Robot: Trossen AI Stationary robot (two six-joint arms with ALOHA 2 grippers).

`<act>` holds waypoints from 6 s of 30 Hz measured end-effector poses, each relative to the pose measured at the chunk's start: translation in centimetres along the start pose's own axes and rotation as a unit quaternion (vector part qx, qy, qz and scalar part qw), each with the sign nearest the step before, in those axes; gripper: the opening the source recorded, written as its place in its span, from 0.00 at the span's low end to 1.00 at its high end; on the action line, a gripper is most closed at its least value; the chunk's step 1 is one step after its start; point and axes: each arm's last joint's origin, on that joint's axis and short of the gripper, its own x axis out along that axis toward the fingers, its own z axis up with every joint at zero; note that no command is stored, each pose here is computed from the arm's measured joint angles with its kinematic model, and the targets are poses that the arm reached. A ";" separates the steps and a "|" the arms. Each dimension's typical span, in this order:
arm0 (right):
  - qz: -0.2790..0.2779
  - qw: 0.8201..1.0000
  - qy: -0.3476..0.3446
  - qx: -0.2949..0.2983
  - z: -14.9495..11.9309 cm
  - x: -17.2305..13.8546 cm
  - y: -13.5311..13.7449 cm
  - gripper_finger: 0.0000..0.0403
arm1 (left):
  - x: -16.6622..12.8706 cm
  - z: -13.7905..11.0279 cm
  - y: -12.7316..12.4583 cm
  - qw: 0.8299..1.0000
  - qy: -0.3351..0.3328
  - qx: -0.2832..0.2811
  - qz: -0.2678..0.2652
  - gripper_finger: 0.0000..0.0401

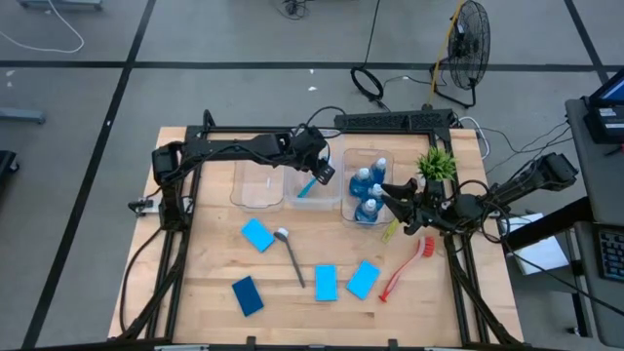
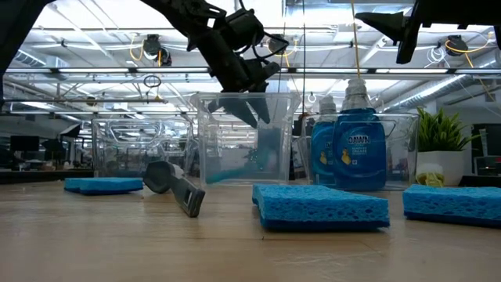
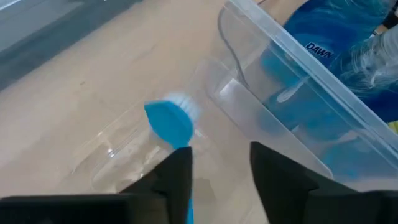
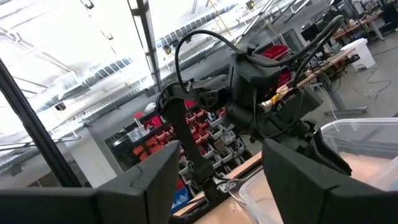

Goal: Pick & Place Kitchen Sink Supplies
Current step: Put the blue dish brush into the white transparent bin, then put the gray dish brush into the white transparent bin

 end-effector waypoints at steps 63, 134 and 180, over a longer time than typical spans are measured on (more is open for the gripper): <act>0.031 0.997 -0.012 -0.063 0.9 -0.3 0.3 0.53 | -4.0 -16.6 -13.6 0.918 0.206 -0.262 0.215 0.69; 0.027 0.997 -0.001 -0.072 0.7 -0.3 0.2 0.53 | -11.7 -20.2 -15.9 0.982 0.119 -0.095 -0.111 0.05; 0.024 0.996 0.011 -0.082 0.4 -0.3 0.1 0.53 | -14.8 -5.9 -10.8 0.983 -0.123 0.006 -0.138 0.05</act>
